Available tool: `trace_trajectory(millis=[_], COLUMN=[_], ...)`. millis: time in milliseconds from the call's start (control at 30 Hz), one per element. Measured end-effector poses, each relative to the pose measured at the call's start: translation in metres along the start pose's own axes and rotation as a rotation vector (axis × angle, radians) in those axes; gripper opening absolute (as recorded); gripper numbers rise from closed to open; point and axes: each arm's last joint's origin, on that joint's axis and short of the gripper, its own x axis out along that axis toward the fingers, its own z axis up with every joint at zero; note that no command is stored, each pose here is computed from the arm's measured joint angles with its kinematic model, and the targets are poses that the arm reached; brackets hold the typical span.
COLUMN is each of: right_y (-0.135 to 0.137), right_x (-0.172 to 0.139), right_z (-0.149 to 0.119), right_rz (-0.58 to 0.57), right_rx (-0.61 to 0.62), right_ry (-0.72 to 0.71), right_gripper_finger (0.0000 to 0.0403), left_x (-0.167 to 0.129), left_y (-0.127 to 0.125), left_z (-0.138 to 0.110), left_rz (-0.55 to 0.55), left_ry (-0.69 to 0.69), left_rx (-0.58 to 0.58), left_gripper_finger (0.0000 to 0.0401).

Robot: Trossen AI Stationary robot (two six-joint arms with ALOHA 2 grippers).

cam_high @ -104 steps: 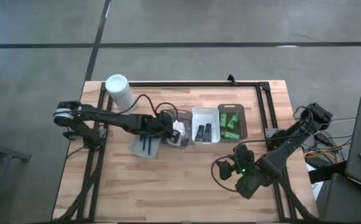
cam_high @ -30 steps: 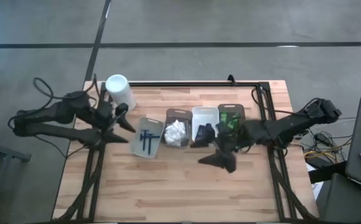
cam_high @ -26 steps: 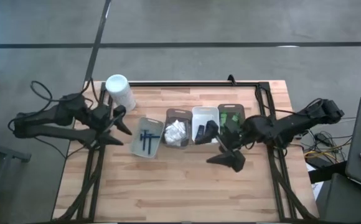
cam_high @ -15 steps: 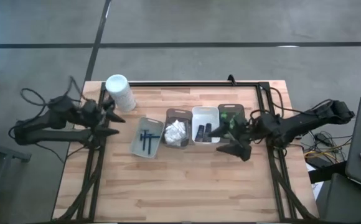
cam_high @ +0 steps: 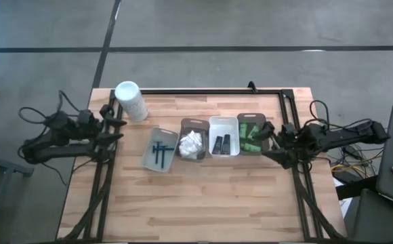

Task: Pick & Place Travel size toiletries
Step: Return to Home Position

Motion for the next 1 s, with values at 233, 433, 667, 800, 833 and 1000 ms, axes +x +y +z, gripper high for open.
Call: trace_trajectory(millis=[233, 433, 667, 800, 833, 1000], right_y=[-0.014, -0.019, -0.024, -0.025, -0.025, -0.025], right_x=[-0.035, -0.046, -0.051, -0.051, -0.051, -0.050], right_z=[-0.027, -0.034, -0.038, -0.040, -0.040, -0.041], right_rz=[-0.071, -0.164, -0.279, -0.287, -0.288, -0.292], right_rx=[-0.032, -0.064, -0.077, -0.077, -0.076, -0.077], right_ry=[-0.089, -0.090, -0.072, -0.054, -0.052, -0.042], right_gripper_finger=[0.0363, 0.0363, 0.0363, 0.0363, 0.0364, 0.0363], left_x=[-0.010, -0.010, -0.005, -0.003, -0.002, 0.001], left_y=[0.007, 0.011, 0.017, 0.019, 0.020, 0.024], left_z=[-0.021, -0.039, -0.057, -0.065, -0.067, -0.085], left_rz=[0.103, 0.134, 0.162, 0.186, 0.189, 0.199], left_ry=[-0.099, -0.090, -0.043, -0.020, -0.015, 0.030], left_rx=[0.001, -0.019, -0.057, -0.057, -0.060, -0.086], left_gripper_finger=[0.0227, 0.0227, 0.0227, 0.0227, 0.0227, 0.0227])
